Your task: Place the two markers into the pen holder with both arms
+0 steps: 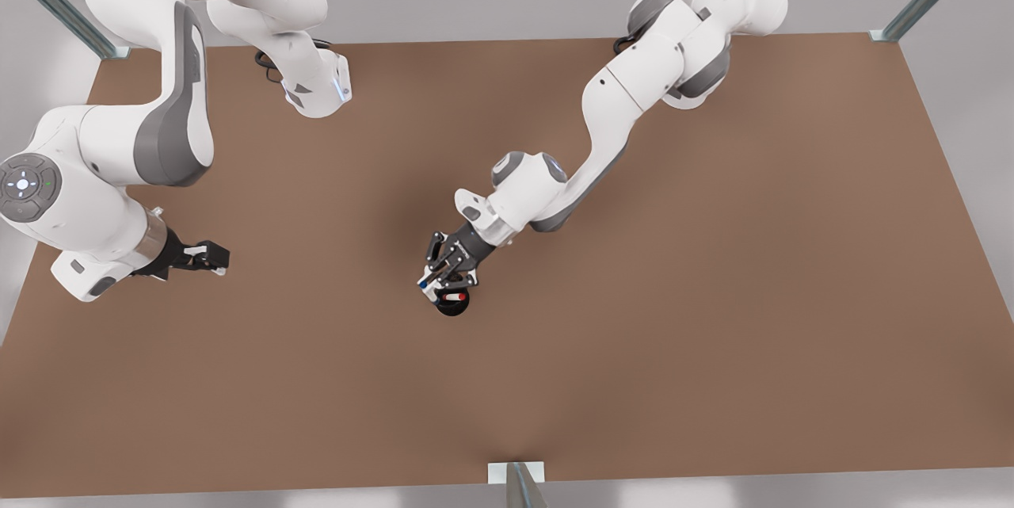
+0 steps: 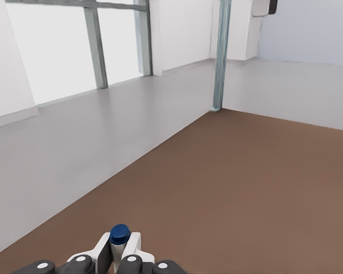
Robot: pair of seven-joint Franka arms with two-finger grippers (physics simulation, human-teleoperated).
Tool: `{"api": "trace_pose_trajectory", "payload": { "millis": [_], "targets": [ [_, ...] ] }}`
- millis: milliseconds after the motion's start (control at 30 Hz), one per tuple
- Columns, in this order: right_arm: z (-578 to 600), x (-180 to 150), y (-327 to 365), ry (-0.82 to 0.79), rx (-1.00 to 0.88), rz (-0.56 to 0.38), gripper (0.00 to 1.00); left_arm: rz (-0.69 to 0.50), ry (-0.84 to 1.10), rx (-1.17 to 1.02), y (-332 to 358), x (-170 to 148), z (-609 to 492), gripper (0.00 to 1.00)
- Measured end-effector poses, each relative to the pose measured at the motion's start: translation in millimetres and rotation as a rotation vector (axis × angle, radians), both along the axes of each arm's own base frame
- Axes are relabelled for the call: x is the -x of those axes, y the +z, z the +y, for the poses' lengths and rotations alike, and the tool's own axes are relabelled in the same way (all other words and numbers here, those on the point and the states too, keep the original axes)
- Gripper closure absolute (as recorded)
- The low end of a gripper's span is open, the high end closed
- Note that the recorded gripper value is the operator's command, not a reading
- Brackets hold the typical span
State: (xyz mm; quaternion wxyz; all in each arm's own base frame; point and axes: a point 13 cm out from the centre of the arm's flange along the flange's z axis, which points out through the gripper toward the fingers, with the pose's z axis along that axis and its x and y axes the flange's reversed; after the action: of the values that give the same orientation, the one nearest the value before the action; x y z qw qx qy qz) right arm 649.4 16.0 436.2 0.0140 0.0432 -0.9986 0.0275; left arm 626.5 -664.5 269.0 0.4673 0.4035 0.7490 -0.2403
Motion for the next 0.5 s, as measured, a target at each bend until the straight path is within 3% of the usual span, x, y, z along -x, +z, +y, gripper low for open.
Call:
{"api": "trace_pose_trajectory", "payload": {
  "millis": [500],
  "targets": [
    [0.5,-1.1,1.0,0.017,-0.001,-0.004,0.0,-0.026,-0.004,-0.022,-23.8,27.6,-4.3,0.79]
  ]
}}
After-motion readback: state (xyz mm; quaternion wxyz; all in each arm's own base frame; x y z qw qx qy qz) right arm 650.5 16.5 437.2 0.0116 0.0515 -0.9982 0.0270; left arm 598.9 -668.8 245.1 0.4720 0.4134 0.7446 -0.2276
